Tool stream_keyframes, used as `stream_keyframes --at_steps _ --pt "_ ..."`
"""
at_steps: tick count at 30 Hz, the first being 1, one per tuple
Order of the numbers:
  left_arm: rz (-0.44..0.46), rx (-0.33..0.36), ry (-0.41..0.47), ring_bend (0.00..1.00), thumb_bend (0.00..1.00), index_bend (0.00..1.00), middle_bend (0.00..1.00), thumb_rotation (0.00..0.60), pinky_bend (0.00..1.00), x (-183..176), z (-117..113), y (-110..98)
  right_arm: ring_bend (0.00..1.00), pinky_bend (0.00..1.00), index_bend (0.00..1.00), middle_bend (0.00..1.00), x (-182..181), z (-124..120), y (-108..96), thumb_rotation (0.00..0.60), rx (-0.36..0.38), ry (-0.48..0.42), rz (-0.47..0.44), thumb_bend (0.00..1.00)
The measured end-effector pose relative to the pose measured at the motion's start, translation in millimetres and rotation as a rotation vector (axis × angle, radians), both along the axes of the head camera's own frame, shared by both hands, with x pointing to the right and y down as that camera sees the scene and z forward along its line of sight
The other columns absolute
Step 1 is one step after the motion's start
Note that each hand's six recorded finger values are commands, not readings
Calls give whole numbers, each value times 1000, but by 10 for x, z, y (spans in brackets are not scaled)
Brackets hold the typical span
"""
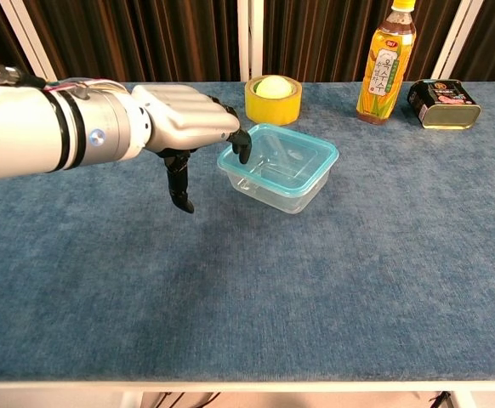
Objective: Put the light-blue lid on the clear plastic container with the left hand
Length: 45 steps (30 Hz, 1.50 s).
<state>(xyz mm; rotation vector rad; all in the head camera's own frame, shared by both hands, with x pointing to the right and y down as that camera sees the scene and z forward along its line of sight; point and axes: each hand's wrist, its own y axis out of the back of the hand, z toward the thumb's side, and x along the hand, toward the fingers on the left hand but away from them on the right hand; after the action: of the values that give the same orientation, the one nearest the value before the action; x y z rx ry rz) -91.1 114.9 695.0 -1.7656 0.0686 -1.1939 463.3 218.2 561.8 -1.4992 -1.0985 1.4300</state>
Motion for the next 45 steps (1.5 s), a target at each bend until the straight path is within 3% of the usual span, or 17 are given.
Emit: stream_keyframes --at_steps 8,18,24,34,45 --pt "1 1 17 23 9 252 186 600 48 62 -20 -6 0 9 0 61 -19 -15 -8 600 4 4 -4 155" --pt "-4 63 113 22 9 232 170 600 45 345 -229 -224 0 9 0 61 -15 -28 15 600 7 3 2 155" --pt "0 64 112 23 10 221 163 600 42 450 -146 -299 0 9 0 61 12 -18 31 600 4 2 10 155" --pt "-12 19 37 23 10 212 155 600 42 494 145 -315 0 9 0 61 47 0 41 600 -2 2 18 155" --pt "-14 6 44 23 10 213 155 600 41 506 124 -261 0 9 0 61 42 -17 37 600 6 1 15 155"
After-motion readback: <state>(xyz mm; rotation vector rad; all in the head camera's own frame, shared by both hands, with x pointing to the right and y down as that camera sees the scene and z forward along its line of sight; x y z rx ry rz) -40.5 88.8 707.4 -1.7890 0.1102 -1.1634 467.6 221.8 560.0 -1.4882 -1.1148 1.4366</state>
